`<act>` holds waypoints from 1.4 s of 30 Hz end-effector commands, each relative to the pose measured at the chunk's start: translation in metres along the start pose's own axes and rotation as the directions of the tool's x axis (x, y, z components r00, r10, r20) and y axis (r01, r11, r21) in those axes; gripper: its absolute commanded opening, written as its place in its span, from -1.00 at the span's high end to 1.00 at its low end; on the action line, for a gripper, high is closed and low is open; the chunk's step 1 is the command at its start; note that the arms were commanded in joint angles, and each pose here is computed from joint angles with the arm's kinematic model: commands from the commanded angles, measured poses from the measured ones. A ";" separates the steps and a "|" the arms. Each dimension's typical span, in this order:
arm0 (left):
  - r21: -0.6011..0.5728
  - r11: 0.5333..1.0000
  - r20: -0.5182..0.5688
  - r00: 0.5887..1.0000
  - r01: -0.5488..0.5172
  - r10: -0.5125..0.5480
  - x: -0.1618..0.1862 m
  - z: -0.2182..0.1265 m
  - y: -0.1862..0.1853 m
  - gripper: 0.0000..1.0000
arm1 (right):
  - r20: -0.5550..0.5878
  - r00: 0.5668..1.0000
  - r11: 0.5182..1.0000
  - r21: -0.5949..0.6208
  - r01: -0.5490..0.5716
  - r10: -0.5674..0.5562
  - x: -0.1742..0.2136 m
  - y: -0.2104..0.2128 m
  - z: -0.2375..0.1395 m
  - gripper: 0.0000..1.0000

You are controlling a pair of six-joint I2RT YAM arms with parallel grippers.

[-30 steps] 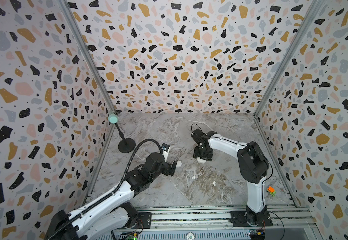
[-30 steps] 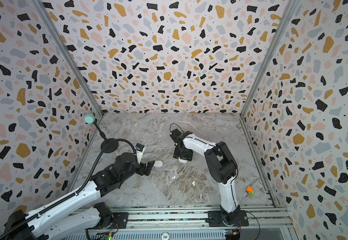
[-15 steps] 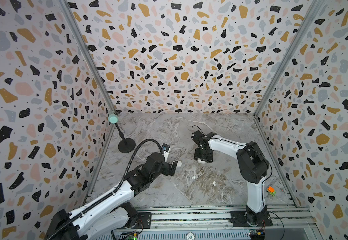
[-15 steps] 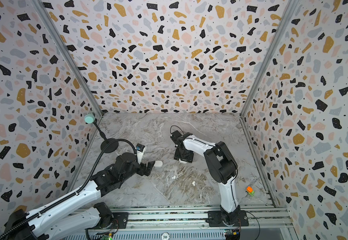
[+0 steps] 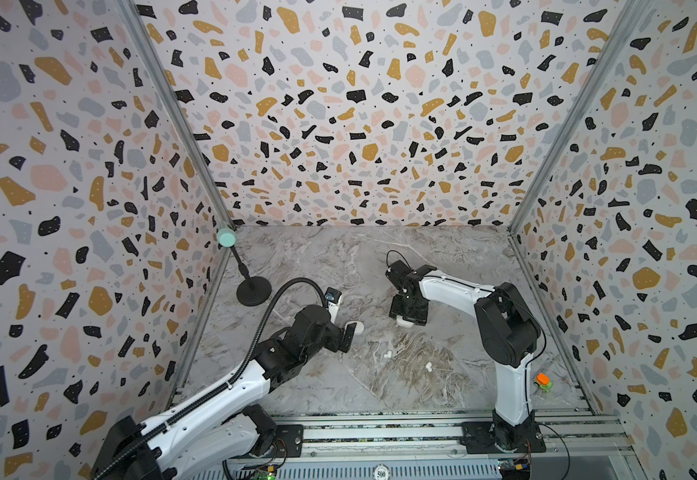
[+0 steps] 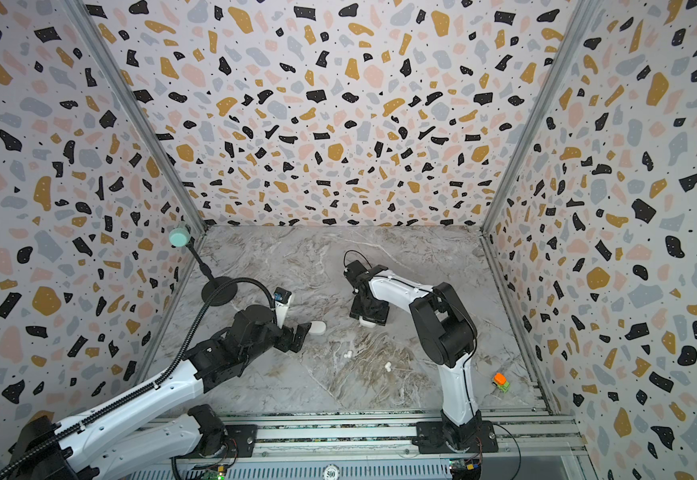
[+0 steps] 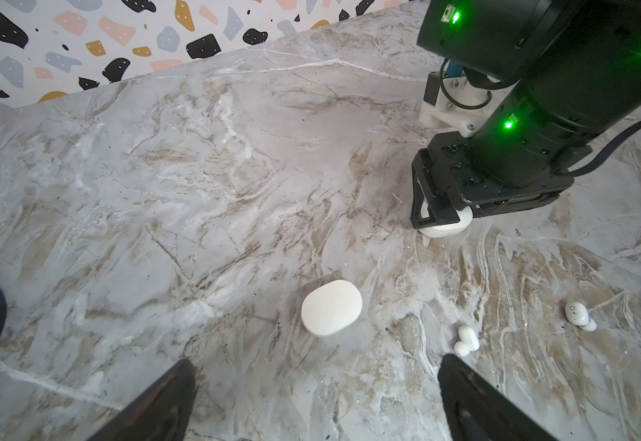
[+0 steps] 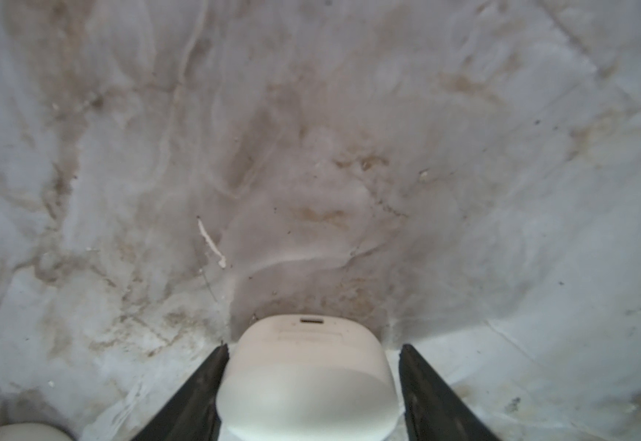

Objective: Insert the wireless bluetooth earbuds into the charging case

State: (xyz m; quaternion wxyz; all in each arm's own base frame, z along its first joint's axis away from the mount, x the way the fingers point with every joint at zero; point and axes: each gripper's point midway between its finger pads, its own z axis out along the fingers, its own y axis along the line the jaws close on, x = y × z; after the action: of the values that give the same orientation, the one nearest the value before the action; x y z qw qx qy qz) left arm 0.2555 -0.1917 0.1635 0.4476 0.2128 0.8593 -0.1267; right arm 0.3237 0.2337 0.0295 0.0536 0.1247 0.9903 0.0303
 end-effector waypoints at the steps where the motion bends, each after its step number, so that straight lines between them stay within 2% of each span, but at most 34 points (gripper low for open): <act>1: 0.018 1.000 0.030 0.999 -0.013 0.012 -0.015 -0.003 -0.005 -1.00 | 0.029 0.999 0.999 -0.031 -0.021 0.022 -0.004 0.001 -0.021 -0.40; 20: 0.027 0.999 0.006 1.000 -0.020 0.020 -0.011 0.003 -0.007 -1.00 | 0.013 0.999 0.997 -0.067 -0.045 0.046 0.001 0.003 -0.026 -0.39; 42: 0.038 0.999 -0.004 1.000 -0.023 0.024 -0.009 0.003 -0.009 -1.00 | 0.013 0.999 0.998 -0.029 -0.049 0.049 0.001 -0.003 -0.018 -0.36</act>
State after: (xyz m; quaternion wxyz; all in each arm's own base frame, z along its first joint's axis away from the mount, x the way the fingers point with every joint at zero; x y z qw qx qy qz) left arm 0.2548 -0.1969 0.1547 0.4312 0.2267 0.8639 -0.1281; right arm 0.3205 0.2348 0.0377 0.0536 0.1430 0.9871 0.0475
